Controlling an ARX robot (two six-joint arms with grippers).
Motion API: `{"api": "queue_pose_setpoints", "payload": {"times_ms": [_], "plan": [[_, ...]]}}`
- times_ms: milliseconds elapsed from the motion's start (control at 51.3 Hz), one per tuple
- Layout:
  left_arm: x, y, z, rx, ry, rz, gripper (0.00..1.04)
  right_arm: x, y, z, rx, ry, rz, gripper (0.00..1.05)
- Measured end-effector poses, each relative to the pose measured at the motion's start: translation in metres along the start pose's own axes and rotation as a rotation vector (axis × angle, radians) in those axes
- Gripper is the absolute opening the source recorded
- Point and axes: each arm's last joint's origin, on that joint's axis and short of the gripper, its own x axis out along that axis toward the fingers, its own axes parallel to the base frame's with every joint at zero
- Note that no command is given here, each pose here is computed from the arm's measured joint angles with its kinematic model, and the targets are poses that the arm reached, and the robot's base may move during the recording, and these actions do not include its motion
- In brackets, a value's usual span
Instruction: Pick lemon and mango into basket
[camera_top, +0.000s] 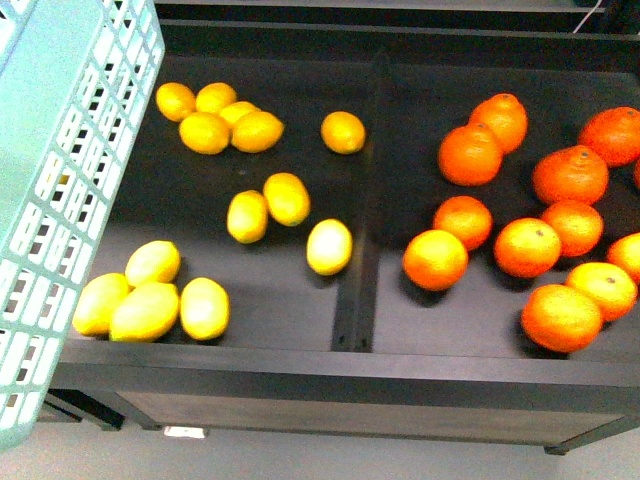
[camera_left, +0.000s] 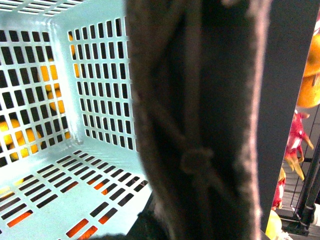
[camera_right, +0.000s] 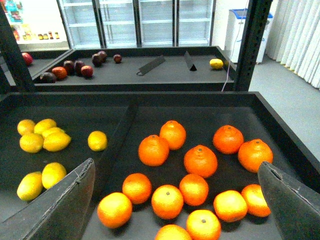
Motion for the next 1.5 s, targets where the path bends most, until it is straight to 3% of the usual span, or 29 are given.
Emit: {"api": "queue_pose_setpoints", "payload": {"times_ms": [1422, 1461, 1500], "plan": [[-0.0006, -0.0006, 0.0012, 0.011, -0.007, -0.002, 0.04, 0.0000, 0.0001, 0.0000, 0.000, 0.000, 0.004, 0.96], [0.0008, 0.0004, 0.0002, 0.031, 0.018, 0.032, 0.04, 0.0000, 0.0001, 0.0000, 0.000, 0.000, 0.004, 0.96], [0.0025, -0.0029, -0.0028, 0.121, 0.071, 0.156, 0.04, 0.0000, 0.0001, 0.0000, 0.000, 0.000, 0.003, 0.96]]}}
